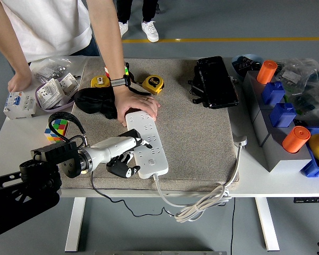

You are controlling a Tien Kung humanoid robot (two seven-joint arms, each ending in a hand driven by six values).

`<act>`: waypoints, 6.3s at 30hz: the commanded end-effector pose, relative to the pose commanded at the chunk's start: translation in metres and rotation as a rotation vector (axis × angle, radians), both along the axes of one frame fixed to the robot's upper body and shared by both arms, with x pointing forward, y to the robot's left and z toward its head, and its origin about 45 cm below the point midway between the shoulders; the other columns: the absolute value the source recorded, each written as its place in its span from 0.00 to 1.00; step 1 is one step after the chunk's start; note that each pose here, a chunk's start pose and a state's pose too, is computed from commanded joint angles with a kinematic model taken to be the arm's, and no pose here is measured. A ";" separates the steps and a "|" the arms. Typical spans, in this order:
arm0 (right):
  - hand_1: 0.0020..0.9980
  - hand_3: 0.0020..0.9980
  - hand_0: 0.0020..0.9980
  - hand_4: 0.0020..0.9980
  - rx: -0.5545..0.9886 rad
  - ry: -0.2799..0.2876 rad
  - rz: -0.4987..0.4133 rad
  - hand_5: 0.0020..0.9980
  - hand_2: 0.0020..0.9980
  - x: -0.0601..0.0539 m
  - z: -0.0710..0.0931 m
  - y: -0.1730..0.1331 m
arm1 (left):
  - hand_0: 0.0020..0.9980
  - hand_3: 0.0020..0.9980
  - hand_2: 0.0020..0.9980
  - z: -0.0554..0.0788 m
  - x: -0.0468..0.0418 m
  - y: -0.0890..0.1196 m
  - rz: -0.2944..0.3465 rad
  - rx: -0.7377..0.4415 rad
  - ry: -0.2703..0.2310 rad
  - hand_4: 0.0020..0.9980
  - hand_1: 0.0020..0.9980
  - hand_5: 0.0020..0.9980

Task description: Put the plug near the board,insert it into the board,press the button,pull the plug out

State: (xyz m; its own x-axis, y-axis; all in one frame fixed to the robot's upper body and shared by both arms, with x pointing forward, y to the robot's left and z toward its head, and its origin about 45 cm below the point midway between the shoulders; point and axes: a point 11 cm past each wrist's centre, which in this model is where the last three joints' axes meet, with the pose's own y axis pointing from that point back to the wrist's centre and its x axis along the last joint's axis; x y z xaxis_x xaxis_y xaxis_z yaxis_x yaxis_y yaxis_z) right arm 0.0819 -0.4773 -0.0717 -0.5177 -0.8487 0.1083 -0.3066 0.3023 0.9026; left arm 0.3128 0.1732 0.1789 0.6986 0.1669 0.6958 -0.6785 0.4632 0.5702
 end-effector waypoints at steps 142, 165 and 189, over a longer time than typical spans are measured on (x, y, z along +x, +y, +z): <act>0.68 0.57 0.62 0.85 0.002 0.007 -0.013 0.49 0.68 -0.004 -0.002 0.001 | 0.06 0.82 0.14 0.012 0.0093 0.011 0.159 -0.329 0.009 0.78 0.06 0.00; 0.68 0.57 0.62 0.85 0.003 0.001 -0.025 0.49 0.68 -0.004 -0.001 0.000 | 0.05 0.87 0.14 -0.015 -0.0113 0.001 0.034 -0.115 0.139 0.78 0.05 0.00; 0.68 0.57 0.62 0.85 0.005 0.000 -0.027 0.48 0.68 -0.004 -0.002 0.001 | 0.05 0.86 0.14 -0.026 -0.0048 0.003 0.057 -0.091 0.158 0.79 0.06 0.00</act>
State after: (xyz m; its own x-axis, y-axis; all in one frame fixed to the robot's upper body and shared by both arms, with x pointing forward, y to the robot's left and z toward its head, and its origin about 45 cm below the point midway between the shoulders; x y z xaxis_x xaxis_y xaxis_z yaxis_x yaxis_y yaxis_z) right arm 0.0774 -0.4764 -0.0737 -0.5402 -0.8351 0.1038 -0.2986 0.3055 0.9042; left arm 0.3081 0.1760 0.1526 0.7857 0.2669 0.5581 -0.6105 0.4808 0.6294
